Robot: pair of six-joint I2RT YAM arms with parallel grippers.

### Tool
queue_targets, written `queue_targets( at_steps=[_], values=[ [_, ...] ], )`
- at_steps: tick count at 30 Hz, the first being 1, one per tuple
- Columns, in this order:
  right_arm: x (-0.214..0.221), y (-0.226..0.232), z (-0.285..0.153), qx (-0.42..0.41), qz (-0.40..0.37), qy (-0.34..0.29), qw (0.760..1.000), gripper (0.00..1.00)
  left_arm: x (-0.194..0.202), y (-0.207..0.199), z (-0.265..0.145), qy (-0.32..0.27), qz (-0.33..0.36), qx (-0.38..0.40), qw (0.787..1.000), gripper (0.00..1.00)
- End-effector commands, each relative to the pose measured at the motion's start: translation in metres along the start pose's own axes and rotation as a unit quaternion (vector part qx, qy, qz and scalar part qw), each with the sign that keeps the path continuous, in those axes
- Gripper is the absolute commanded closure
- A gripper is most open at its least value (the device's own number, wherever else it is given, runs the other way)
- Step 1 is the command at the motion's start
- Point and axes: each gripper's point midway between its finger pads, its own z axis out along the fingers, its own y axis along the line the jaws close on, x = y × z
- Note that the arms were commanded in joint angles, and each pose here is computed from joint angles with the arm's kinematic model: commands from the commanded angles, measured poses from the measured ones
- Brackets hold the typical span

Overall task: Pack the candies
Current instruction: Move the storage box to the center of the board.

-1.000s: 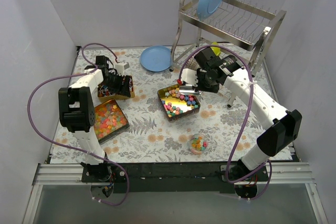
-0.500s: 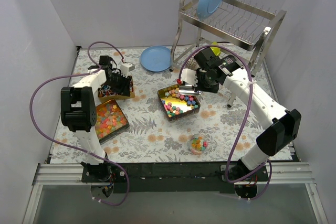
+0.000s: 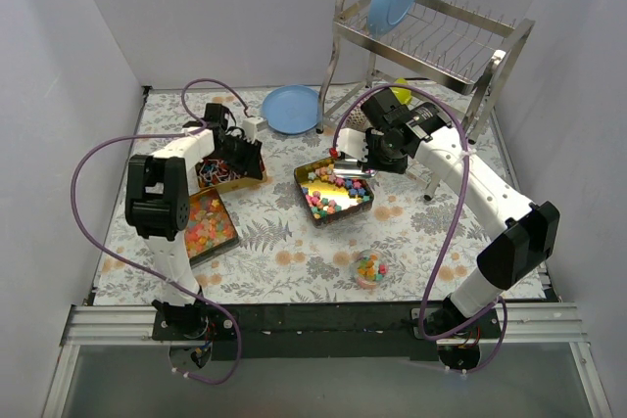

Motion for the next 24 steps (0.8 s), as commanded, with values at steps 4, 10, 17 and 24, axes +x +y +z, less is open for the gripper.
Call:
queue_targets(
  at_steps=[4,10,17,24],
  values=[
    [-0.006,-0.006,-0.007,0.015,0.008,-0.018,1.000,0.99,-0.036,-0.026,0.023,-0.015,-0.055,0.050,0.997,0.81],
    [-0.001,-0.003,-0.010,0.018,0.008,-0.016,1.000,0.99,-0.035,-0.039,0.025,-0.018,-0.122,0.064,0.990,0.81],
    [0.009,0.002,-0.015,0.023,0.012,-0.013,1.000,0.99,-0.015,-0.066,0.024,-0.007,-0.145,0.073,0.987,0.81],
    [0.015,0.007,-0.019,0.026,0.013,-0.011,1.000,0.99,0.012,-0.105,0.026,0.013,-0.114,0.102,0.988,0.81]
  ],
)
